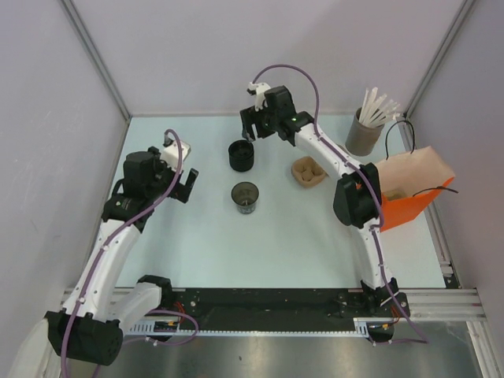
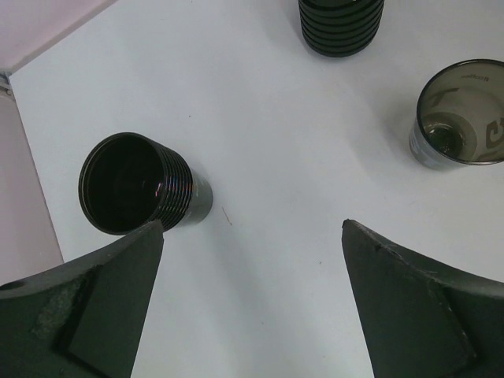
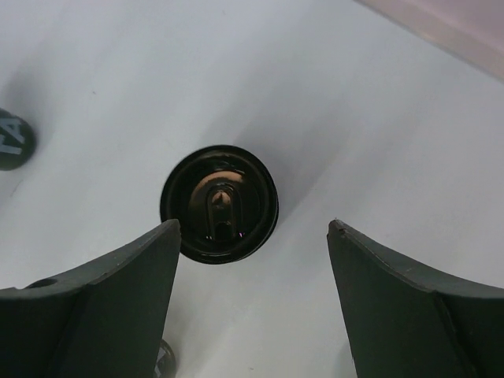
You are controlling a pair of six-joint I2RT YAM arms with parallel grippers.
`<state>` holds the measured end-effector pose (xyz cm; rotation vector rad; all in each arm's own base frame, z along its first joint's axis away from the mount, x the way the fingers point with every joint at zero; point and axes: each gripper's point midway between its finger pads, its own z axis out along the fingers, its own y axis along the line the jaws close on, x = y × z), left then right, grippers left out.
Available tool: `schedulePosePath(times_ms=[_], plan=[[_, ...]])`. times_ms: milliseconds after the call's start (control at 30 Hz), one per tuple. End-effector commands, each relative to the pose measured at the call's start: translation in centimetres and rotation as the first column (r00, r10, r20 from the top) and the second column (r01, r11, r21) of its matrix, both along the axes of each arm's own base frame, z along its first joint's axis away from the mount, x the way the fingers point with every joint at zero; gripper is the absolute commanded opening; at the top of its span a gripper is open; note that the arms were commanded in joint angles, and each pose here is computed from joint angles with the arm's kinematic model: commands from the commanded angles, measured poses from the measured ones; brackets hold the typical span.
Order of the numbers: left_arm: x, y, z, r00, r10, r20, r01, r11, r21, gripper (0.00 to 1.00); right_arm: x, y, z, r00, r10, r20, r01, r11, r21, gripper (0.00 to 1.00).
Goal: Pack the takeout coffee
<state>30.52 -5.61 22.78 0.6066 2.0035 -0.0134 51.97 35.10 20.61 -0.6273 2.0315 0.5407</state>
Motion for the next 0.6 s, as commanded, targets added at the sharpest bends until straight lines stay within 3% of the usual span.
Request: schedulePosePath(times_ms=[0,200,567], plan=[[-0.1,0.3,1.8,0.998,0.013,0.069,-0.011,1.0,-0.017,1.0,0.6,0.0,-1.5,0.996,-0.075,-0.046,0.075,0.997,-0.015,0.79],[-0.5,0.2,1.7,0.997,0.008,0.081,-0.006,1.0,-0.026,1.0,0.6,-0.2,-4.7,0.991,-0.096,-0.097,0.091,0.994,-0.053,0.76],[-0.6,-0.2,1.3,0.997,-0.001,0.076,0.005,0.999,-0.046,1.0,1.6,0.7,-6.2,0.987,-0.104,-0.12,0.1,0.994,-0.042,0.66]])
